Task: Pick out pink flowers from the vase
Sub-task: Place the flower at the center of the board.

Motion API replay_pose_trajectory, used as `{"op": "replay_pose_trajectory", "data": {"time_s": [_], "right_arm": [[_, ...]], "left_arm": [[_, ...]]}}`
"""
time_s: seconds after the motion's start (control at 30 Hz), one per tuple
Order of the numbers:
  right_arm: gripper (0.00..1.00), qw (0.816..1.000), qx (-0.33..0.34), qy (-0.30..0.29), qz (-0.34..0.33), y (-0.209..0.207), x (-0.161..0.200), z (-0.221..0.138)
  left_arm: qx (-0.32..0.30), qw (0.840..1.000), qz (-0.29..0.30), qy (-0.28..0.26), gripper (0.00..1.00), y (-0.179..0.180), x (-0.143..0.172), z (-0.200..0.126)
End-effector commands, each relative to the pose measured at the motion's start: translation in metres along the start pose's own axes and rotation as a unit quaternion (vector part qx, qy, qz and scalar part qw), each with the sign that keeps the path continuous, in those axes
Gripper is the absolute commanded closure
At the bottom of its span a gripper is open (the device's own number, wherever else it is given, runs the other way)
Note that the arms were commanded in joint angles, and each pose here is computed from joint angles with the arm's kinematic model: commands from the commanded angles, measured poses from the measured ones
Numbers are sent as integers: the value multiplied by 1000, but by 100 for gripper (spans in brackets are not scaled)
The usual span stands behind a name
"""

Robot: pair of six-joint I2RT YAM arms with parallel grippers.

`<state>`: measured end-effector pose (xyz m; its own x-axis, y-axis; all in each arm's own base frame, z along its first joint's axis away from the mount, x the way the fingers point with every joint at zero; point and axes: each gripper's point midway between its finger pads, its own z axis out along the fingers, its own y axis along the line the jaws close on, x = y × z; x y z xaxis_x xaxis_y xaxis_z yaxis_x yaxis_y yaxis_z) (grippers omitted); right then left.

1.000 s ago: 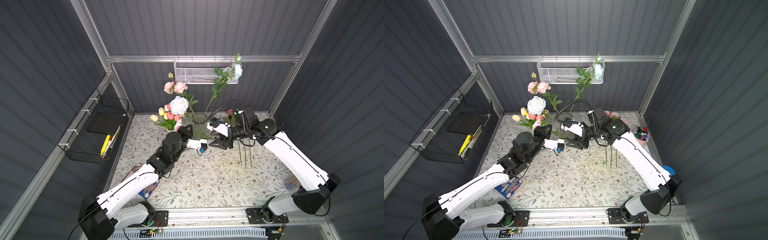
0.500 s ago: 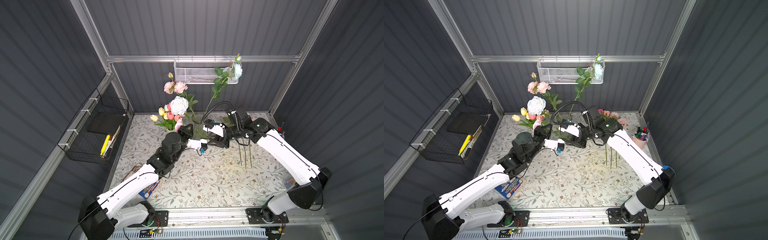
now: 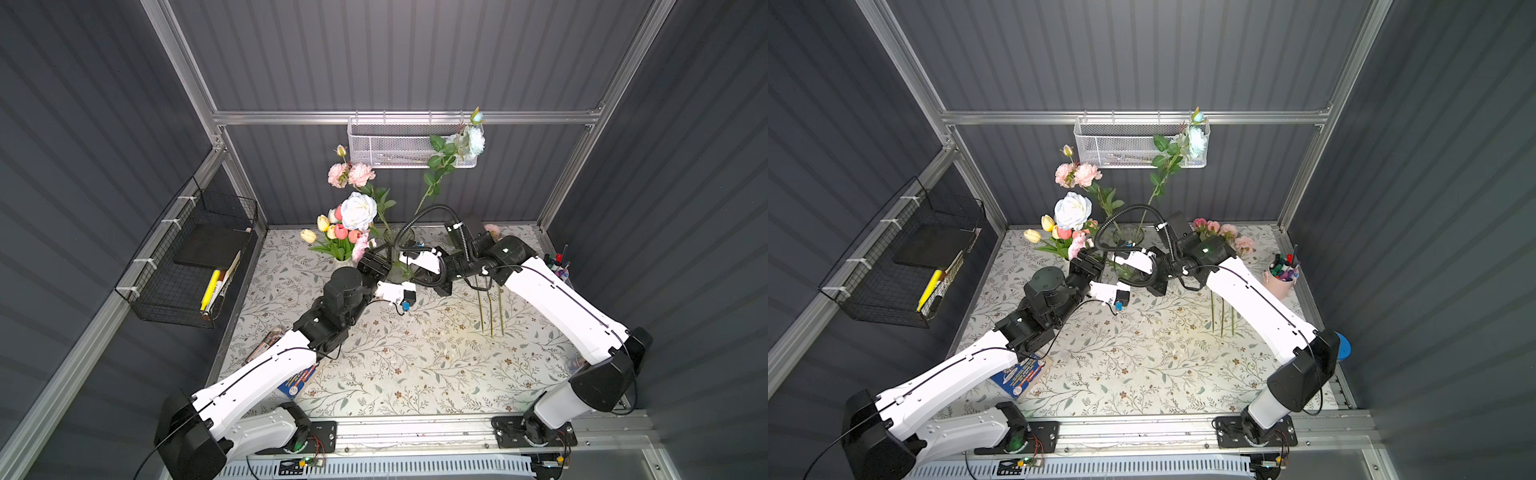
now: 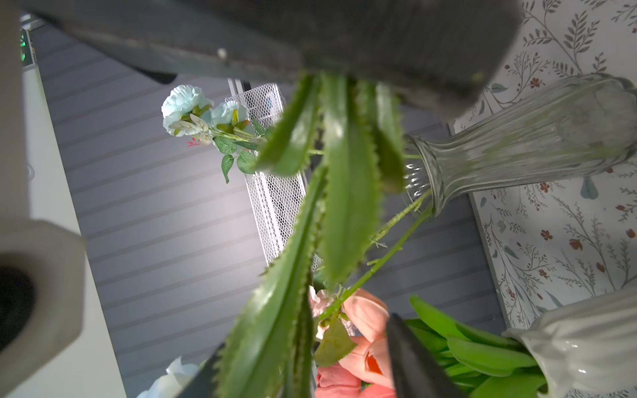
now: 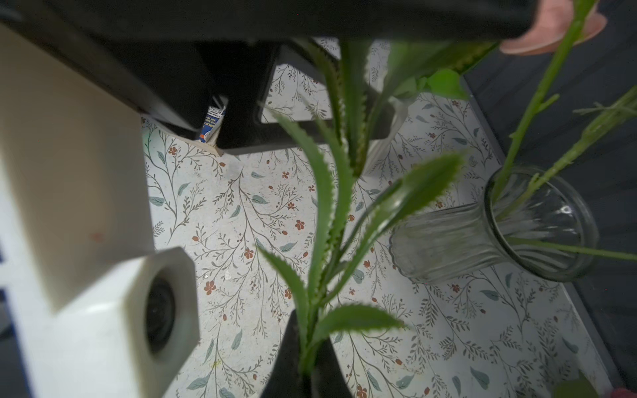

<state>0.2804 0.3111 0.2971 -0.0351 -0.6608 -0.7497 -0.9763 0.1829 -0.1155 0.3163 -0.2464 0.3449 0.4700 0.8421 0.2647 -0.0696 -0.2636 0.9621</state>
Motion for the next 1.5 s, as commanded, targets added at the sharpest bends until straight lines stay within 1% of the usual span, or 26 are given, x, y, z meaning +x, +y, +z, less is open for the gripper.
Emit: {"op": "replay_pose_trajectory", "data": {"time_s": [0.0, 0.13, 0.17, 0.23, 0.27, 0.33, 0.37, 0.4, 0.43, 0.5, 0.53, 0.57, 0.6, 0.63, 0.7, 0.77, 0.8, 0.83, 0.9, 0.93, 1.0, 1.07, 1.2, 1.23, 1.33, 1.47], "right_arm": [[100, 999, 20, -31, -6, 3, -9, -15], [100, 996, 52, -67, -1, 4, -10, -28], [100, 995, 64, -79, 5, 3, -10, -31], [100, 991, 87, -103, 20, -1, -7, -38], [100, 988, 102, -113, 31, -4, -5, -43], [100, 979, 133, -143, 49, -13, -3, -53], [100, 973, 150, -163, 62, -16, -3, -61], [100, 967, 166, -177, 75, -20, -1, -67], [100, 963, 176, -187, 83, -21, 1, -69], [100, 952, 195, -215, 95, -22, 3, -78], [100, 947, 205, -224, 103, -24, 5, -80], [100, 943, 209, -233, 115, -24, 7, -83], [100, 934, 229, -238, 133, -30, 11, -87], [100, 929, 236, -243, 149, -33, 14, -90], [100, 918, 249, -249, 184, -39, 24, -92], [100, 904, 265, -259, 213, -45, 32, -95], [100, 899, 270, -265, 220, -46, 35, -96], [100, 896, 272, -268, 226, -47, 38, -95], [100, 891, 277, -271, 235, -49, 42, -95], [100, 890, 278, -272, 238, -50, 42, -94], [100, 884, 287, -271, 250, -54, 47, -94], [100, 869, 308, -269, 280, -64, 56, -95], [100, 840, 345, -245, 340, -86, 83, -89], [100, 836, 347, -238, 351, -90, 89, -86], [100, 829, 357, -204, 379, -104, 111, -72], [100, 835, 361, -134, 393, -126, 147, -42]], "left_arm": [[0, 999, -37, -15, 1, -1, -5, -8], [-2, 993, -119, -15, 1, 2, -3, -15], [-2, 988, -156, -21, 1, 4, -5, -19], [3, 972, -234, -31, 1, 8, -8, -27], [3, 959, -283, -32, 1, 12, -7, -32], [3, 924, -381, -39, 1, 19, -4, -42], [5, 901, -430, -47, 0, 21, -4, -47], [14, 883, -466, -55, 1, 19, -7, -52], [24, 870, -489, -60, 1, 16, -9, -55], [46, 832, -548, -75, 1, 11, -16, -62], [51, 816, -570, -80, 1, 10, -18, -64], [55, 798, -594, -86, 1, 9, -20, -67], [60, 779, -617, -95, 1, 9, -23, -71], [65, 764, -634, -103, 1, 8, -26, -74], [80, 725, -674, -113, 1, 6, -31, -78], [93, 691, -707, -120, 1, 3, -36, -81], [100, 672, -723, -124, 1, 1, -39, -83], [108, 657, -736, -122, 1, -2, -41, -82], [119, 619, -769, -109, 1, -7, -42, -80], [125, 609, -776, -110, 1, -8, -44, -80], [115, 593, -793, -82, 1, -17, -37, -76], [109, 581, -805, -55, 1, -25, -31, -72], [128, 584, -801, -36, 1, -42, -38, -65], [128, 585, -800, -35, 0, -45, -38, -65], [129, 594, -793, -42, 0, -50, -41, -66], [135, 613, -776, -65, 0, -51, -47, -70]]}}
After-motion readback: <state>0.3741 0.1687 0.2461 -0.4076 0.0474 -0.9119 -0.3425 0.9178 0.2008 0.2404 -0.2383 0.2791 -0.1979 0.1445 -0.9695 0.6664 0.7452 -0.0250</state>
